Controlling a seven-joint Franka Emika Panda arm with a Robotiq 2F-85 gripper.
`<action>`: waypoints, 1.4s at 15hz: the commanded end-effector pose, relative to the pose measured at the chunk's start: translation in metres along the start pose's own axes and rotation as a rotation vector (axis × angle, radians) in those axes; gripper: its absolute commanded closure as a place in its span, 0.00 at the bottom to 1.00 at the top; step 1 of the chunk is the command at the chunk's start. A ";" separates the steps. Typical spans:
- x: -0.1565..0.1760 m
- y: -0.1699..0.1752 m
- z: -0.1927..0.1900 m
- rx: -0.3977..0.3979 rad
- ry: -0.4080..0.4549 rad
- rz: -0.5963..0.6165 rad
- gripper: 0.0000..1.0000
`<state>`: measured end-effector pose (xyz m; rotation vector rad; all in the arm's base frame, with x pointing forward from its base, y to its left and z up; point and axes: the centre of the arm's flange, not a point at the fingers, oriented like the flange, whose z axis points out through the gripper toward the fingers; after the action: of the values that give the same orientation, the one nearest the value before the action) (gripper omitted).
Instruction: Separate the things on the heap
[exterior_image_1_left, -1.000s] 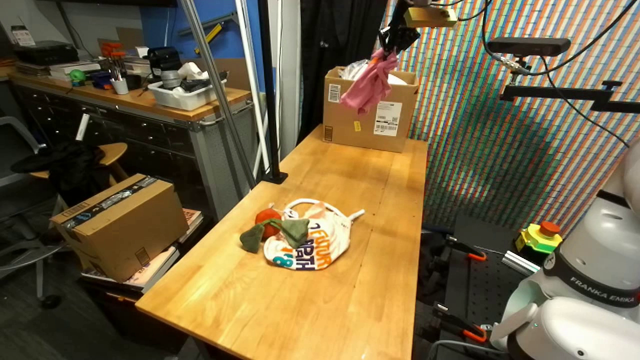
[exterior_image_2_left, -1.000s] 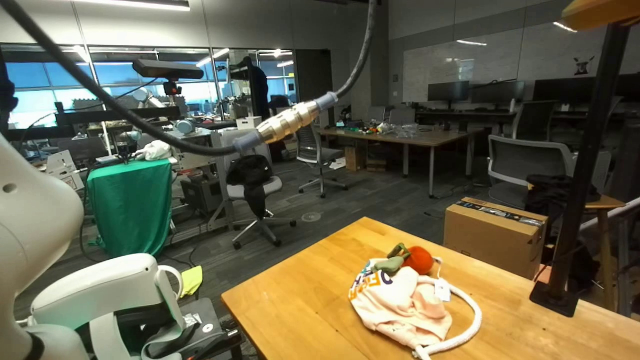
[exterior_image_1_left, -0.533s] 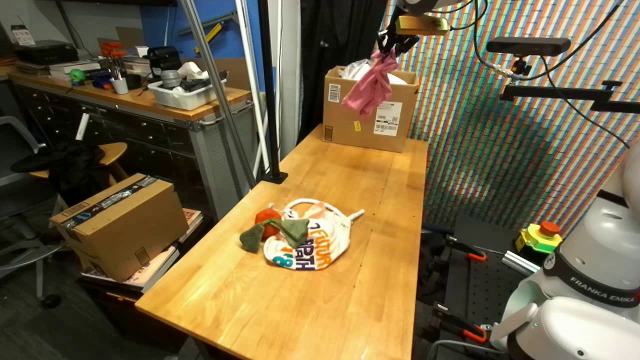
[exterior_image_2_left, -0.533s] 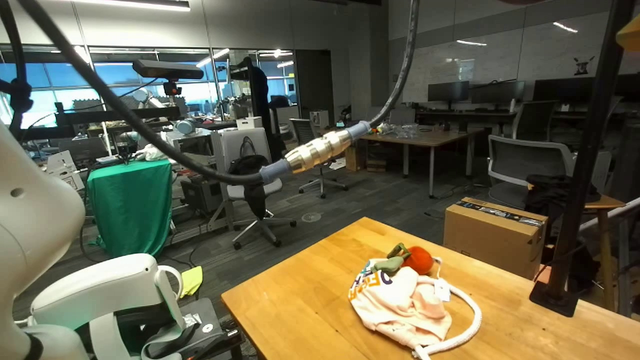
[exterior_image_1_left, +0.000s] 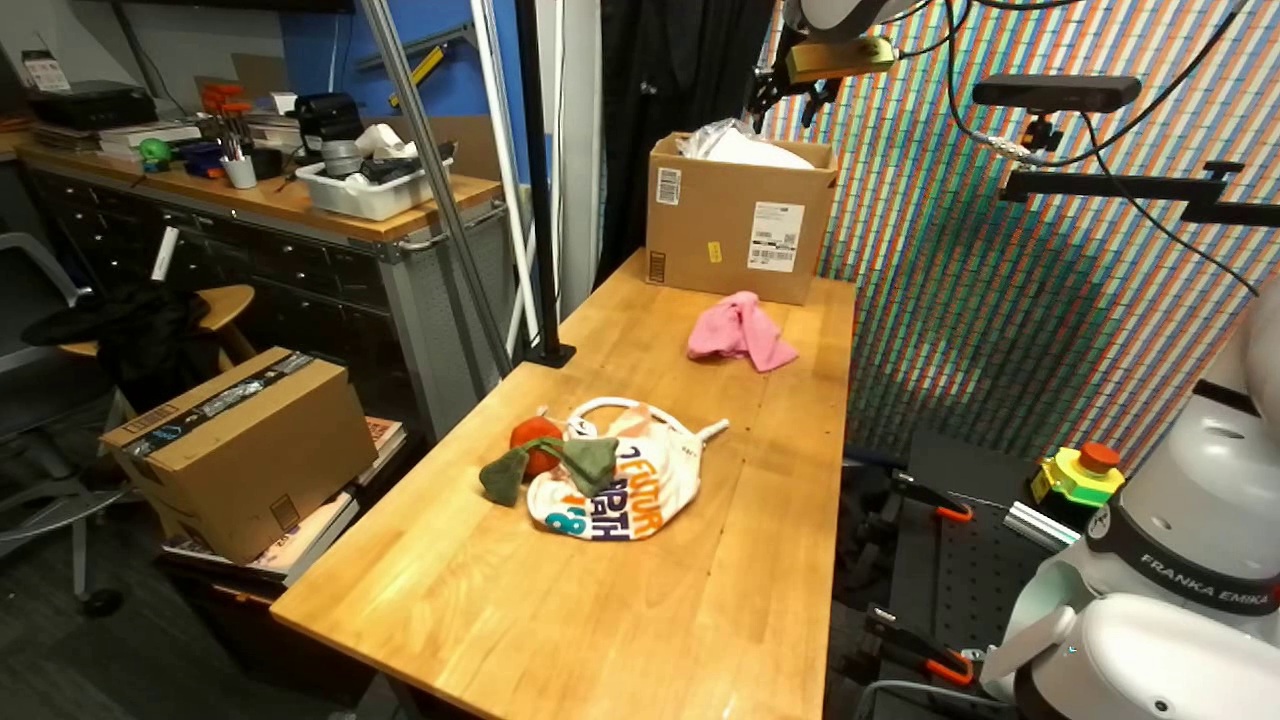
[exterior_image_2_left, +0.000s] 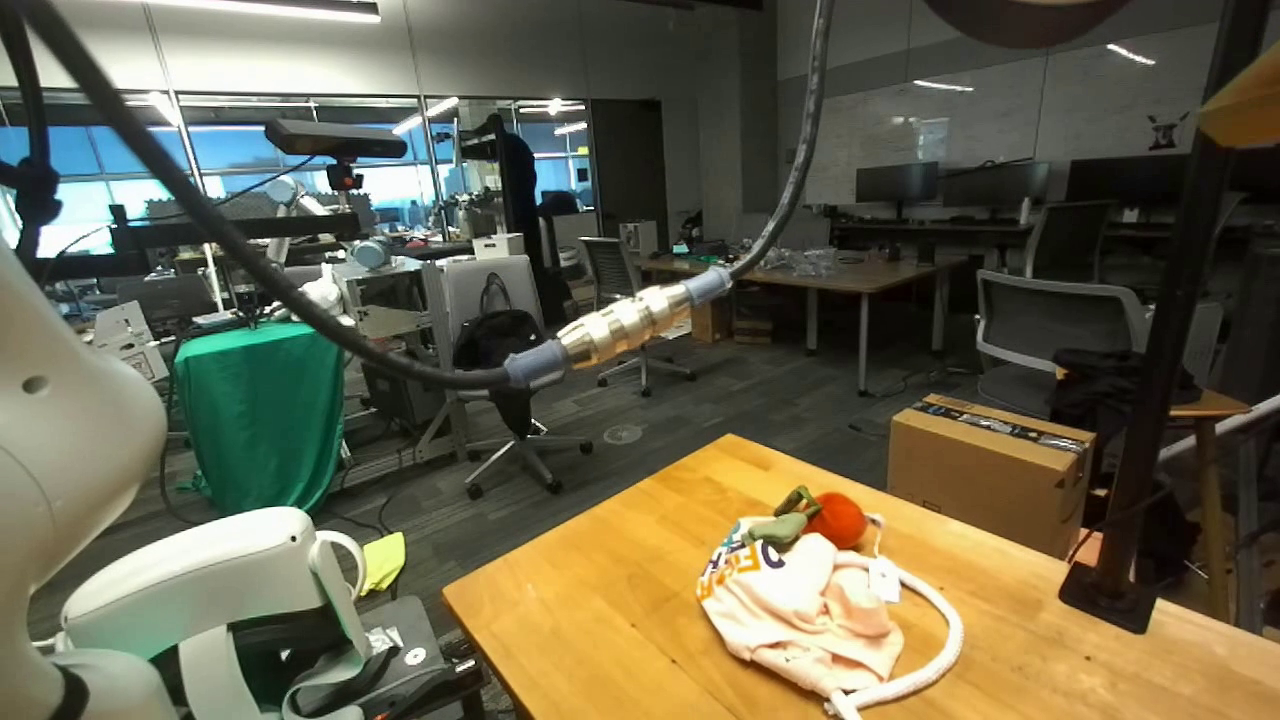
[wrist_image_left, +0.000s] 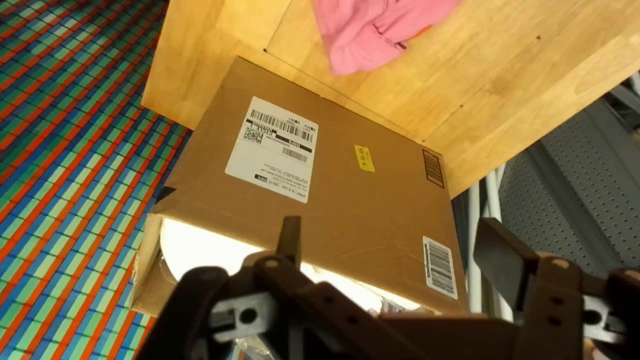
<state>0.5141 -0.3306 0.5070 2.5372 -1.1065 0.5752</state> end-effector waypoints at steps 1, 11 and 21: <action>-0.027 -0.029 -0.017 0.031 -0.098 -0.149 0.00; -0.186 -0.179 -0.033 0.373 -0.372 -0.516 0.00; -0.320 -0.264 0.017 0.584 -0.724 -0.806 0.00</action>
<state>0.5130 0.0192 0.3327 3.4362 0.0015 -0.2259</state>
